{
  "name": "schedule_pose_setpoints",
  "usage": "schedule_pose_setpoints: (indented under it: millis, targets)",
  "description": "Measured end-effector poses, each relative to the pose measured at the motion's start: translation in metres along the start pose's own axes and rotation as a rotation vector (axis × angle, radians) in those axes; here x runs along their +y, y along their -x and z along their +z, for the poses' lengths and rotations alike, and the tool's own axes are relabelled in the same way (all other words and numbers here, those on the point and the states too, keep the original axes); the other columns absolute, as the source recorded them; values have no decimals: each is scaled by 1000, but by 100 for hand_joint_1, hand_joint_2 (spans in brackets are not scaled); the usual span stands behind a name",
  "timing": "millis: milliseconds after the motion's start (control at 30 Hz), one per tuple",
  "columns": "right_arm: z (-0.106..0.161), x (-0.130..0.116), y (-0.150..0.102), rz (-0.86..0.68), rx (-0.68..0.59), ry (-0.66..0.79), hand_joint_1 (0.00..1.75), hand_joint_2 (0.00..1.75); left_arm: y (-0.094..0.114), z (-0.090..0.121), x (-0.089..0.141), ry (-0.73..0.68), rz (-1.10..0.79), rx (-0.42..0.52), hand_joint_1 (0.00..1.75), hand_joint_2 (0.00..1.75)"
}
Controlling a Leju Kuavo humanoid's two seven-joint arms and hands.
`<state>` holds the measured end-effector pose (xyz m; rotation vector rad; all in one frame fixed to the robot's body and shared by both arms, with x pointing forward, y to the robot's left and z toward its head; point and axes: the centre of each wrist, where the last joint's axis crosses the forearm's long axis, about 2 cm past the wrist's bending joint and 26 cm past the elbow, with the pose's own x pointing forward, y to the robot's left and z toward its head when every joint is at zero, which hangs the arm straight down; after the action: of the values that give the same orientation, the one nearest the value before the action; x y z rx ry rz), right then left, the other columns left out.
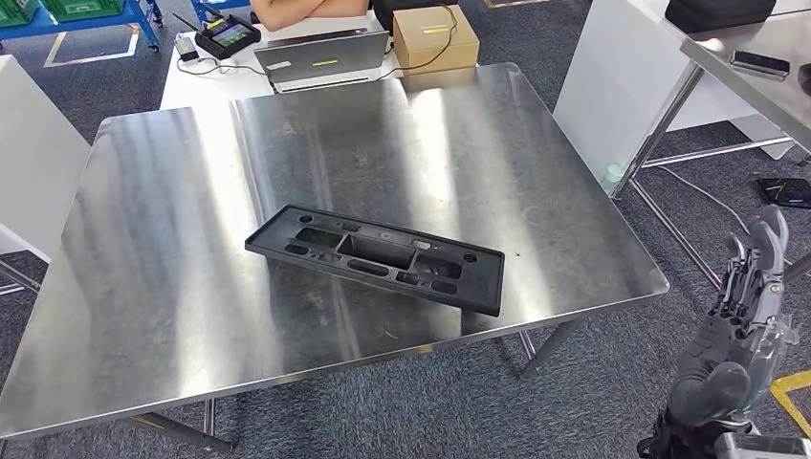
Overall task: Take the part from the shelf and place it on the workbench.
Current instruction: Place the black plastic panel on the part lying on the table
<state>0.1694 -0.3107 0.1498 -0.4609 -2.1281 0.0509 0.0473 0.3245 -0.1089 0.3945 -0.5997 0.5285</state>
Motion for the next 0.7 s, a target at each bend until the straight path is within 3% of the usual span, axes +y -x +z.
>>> schedule_pose_setpoints:
  millis: [700]
  targets:
    - [6, -11, 1, -28, 41, 14, 0, 0, 5, 5, -4, -50, -35, 62, 0, 0]
